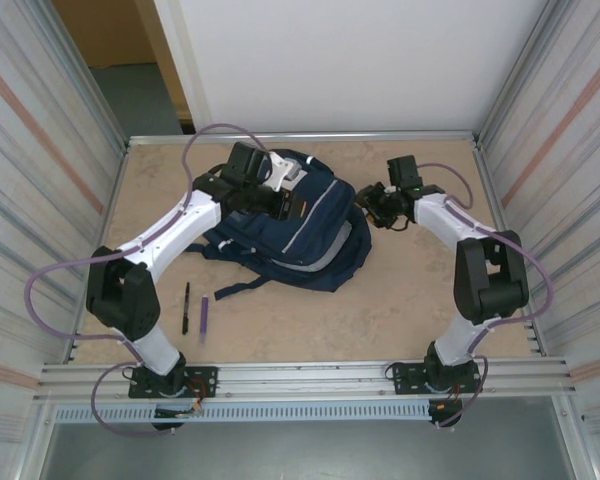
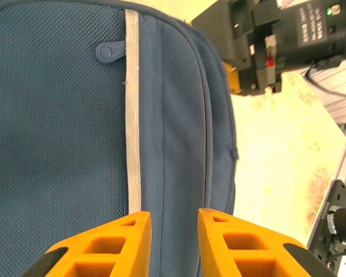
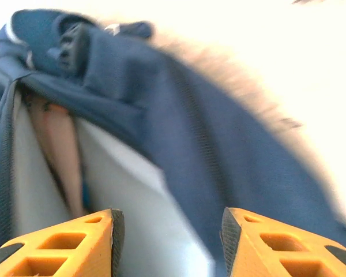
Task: Pack the student bag
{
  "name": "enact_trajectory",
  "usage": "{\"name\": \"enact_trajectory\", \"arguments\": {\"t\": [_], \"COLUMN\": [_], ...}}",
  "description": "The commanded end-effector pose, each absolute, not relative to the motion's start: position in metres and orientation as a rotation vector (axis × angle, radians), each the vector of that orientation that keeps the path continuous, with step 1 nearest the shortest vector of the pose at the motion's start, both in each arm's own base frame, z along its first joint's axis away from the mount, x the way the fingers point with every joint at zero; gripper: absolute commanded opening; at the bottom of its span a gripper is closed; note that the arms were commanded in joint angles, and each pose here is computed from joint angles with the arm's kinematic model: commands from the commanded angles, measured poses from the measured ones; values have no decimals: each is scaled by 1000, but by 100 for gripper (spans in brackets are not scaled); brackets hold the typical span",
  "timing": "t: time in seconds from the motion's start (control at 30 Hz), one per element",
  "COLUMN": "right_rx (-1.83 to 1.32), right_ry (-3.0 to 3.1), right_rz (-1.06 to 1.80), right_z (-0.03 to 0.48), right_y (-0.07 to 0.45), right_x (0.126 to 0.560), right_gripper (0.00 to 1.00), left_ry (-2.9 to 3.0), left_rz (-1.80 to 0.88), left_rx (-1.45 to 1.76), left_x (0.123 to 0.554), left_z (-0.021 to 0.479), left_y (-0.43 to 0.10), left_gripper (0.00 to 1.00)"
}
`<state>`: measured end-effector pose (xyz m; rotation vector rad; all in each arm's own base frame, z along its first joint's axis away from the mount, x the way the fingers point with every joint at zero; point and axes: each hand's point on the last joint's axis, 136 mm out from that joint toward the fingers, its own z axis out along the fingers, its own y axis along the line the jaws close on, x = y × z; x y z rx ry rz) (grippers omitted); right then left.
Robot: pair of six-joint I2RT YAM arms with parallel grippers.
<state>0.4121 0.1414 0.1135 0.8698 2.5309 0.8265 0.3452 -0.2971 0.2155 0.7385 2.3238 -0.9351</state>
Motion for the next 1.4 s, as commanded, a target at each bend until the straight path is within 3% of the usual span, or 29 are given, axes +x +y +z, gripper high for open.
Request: {"name": "enact_trajectory", "arguments": {"t": [0.0, 0.17, 0.43, 0.53, 0.73, 1.0, 1.2, 1.37], "right_rx": [715, 617, 347, 239, 24, -119, -130, -256], "right_ry": [2593, 2561, 2714, 2765, 2677, 2626, 2568, 2549], "right_rz": [675, 503, 590, 567, 543, 539, 585, 668], "right_z": [119, 143, 127, 125, 155, 168, 179, 179], "right_y": [107, 76, 102, 118, 160, 195, 212, 252], "right_x": [389, 371, 357, 354, 336, 304, 298, 283], "right_gripper": [49, 49, 42, 33, 38, 42, 42, 41], "left_ry": [2258, 2338, 2506, 2551, 2619, 2653, 2734, 2765], "left_rz": [-1025, -896, -724, -747, -826, -641, -581, -555], "left_rx": [706, 546, -52, -169, -239, -291, -388, -409], "left_x": [329, 316, 316, 320, 325, 346, 351, 351], "left_z": [238, 221, 150, 126, 106, 90, 61, 42], "left_y": [-294, -260, -175, -161, -170, -155, -152, -152], "left_gripper": [29, 39, 60, 61, 63, 65, 56, 31]}}
